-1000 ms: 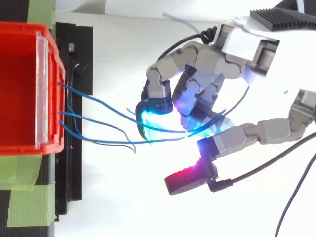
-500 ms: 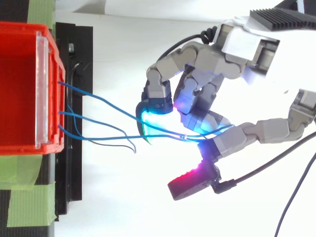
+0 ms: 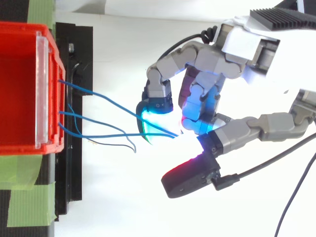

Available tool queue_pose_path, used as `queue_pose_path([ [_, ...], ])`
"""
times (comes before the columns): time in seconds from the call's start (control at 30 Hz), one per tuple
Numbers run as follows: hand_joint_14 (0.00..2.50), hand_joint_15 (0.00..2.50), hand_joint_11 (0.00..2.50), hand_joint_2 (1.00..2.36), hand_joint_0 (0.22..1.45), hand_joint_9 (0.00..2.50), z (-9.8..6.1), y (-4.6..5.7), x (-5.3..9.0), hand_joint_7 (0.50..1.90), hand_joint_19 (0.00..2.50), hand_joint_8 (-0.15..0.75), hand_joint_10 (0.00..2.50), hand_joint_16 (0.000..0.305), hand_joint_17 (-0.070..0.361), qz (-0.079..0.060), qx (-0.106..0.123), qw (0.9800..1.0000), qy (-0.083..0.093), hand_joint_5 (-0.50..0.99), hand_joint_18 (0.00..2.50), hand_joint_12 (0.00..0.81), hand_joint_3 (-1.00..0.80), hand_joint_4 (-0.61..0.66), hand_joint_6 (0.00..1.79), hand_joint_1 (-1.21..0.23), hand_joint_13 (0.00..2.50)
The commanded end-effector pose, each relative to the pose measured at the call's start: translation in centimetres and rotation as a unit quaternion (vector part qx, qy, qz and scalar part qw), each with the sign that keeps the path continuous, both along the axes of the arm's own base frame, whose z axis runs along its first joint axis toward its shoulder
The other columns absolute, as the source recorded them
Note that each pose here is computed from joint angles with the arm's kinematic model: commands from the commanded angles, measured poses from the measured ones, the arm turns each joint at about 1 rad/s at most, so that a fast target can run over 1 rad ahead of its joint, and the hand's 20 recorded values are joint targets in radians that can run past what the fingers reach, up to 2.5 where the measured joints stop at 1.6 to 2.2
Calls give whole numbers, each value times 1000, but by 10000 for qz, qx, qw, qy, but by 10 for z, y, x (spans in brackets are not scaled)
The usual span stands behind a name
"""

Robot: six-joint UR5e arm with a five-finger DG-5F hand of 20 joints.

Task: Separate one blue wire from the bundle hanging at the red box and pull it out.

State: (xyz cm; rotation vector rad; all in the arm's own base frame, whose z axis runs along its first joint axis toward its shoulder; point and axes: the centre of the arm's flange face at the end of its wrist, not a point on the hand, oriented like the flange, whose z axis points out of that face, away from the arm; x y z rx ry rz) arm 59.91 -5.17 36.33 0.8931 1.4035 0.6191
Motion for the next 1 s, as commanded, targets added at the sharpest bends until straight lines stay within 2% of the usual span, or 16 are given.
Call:
queue_pose_path([
  [0.0,87,1538,1772,1005,540,1280,0,0,0,1082,696,397,346,61,136,1,7,10000,-4,-184,1005,416,-449,257,887,-535,1584],
  [0.17,28,1573,1774,1010,582,1320,0,0,0,1084,701,384,322,58,131,1,7,10000,-4,-177,1014,396,-400,248,886,-529,1613],
  [0.6,1,1617,1809,1017,621,1384,0,0,0,1099,697,401,347,55,124,1,7,10000,-4,-164,1052,397,-312,216,889,-676,1653],
  [0.9,3,1605,1790,1017,614,1388,0,0,0,1120,677,414,354,55,123,1,7,10000,-4,-163,1060,408,-312,226,890,-669,1653],
  [0.97,13,1483,1806,1017,611,1348,0,0,0,1129,677,406,50,54,122,-7,6,10000,-4,-163,1042,421,-312,224,889,-660,1590],
])
